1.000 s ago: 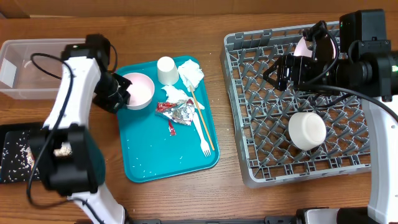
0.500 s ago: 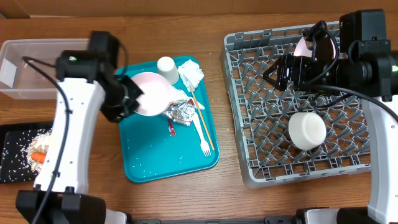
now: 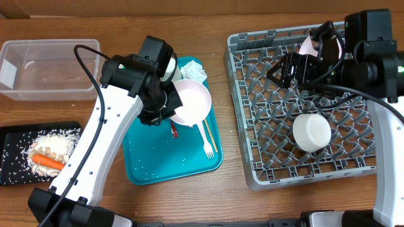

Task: Sort waste into correct bins and load items into the dishwasher rack
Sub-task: 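Lift the pink bowl with the left gripper toward the tray center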

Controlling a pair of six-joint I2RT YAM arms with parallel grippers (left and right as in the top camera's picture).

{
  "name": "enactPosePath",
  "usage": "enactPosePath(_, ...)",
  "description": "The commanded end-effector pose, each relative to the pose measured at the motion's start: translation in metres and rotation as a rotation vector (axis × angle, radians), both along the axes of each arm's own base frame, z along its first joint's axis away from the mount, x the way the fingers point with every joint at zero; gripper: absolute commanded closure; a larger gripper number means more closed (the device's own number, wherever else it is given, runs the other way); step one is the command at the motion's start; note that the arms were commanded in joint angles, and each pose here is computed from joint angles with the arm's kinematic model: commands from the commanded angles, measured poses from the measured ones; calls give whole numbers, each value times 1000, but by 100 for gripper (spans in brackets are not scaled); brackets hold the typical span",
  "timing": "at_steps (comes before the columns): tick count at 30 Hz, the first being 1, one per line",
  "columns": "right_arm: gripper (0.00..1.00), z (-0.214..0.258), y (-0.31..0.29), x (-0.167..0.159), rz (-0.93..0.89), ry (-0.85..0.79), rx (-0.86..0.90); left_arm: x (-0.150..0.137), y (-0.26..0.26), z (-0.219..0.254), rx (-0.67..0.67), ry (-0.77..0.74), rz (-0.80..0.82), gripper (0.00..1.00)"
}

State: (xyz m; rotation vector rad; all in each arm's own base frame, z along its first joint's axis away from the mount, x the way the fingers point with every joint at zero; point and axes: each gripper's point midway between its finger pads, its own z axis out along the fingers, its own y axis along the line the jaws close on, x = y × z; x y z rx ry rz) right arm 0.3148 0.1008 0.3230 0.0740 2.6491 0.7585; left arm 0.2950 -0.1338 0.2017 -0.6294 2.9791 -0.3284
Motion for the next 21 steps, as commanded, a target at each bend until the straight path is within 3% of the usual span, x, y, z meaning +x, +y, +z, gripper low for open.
enactPosePath(1,0,8,5,-1,-17,-1,34,1,-8,6,-28,-17,-39,96)
enactPosePath(4,0,7,10,-3,38,-23,2,9,-6,8,-39,-46,-26,93)
enactPosePath(12,21,-11,35,-16,250,-121,-319,14,-1,9,-79,-41,4,92)
enactPosePath(16,20,-8,78,-29,378,-221,-407,13,12,8,-79,-19,31,91)
enactPosePath(21,19,-7,131,-40,502,-355,-505,9,21,13,-178,14,-6,96)
